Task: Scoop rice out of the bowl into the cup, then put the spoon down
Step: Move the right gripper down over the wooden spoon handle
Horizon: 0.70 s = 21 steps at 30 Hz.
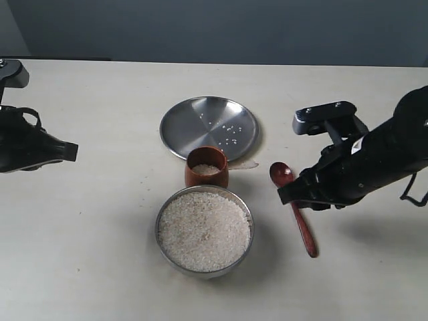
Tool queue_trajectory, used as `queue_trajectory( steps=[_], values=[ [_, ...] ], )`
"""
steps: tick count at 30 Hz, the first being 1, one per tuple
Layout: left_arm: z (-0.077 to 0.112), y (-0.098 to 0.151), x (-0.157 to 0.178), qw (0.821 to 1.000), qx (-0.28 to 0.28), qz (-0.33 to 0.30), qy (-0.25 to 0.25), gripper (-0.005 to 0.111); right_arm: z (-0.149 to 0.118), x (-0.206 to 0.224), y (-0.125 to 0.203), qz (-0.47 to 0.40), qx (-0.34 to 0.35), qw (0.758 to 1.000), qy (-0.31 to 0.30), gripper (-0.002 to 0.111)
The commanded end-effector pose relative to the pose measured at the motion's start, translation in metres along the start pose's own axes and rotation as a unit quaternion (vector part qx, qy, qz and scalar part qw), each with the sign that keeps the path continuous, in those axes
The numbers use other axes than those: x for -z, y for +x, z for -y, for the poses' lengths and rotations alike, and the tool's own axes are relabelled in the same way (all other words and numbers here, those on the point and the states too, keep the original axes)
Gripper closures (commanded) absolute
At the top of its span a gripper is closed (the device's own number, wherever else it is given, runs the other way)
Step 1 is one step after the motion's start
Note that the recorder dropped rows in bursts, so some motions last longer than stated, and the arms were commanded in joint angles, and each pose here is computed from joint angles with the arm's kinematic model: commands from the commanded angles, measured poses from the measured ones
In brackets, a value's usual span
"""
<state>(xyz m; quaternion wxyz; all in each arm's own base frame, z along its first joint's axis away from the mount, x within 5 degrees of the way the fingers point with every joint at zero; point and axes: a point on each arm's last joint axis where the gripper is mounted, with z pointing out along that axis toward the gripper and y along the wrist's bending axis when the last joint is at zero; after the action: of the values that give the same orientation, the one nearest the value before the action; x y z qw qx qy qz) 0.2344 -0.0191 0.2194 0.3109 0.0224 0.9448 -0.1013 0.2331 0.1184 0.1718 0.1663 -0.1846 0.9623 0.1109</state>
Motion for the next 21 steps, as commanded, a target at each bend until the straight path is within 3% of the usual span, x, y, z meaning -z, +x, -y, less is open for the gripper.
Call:
queue_trajectory(
  steps=[1,9,21],
  values=[
    [0.000,-0.003,0.000,1.000,0.000,0.008,-0.002,0.106,-0.004,-0.014,0.001,-0.016,-0.003,1.000,0.018,0.074],
    [0.000,-0.003,0.000,1.000,-0.003,0.006,-0.002,0.106,-0.002,-0.025,0.007,-0.026,-0.011,0.998,0.057,0.074],
    [0.000,-0.003,0.000,1.000,-0.002,0.007,-0.002,0.106,0.001,-0.035,0.036,-0.047,-0.041,0.997,0.052,0.074]
  ],
)
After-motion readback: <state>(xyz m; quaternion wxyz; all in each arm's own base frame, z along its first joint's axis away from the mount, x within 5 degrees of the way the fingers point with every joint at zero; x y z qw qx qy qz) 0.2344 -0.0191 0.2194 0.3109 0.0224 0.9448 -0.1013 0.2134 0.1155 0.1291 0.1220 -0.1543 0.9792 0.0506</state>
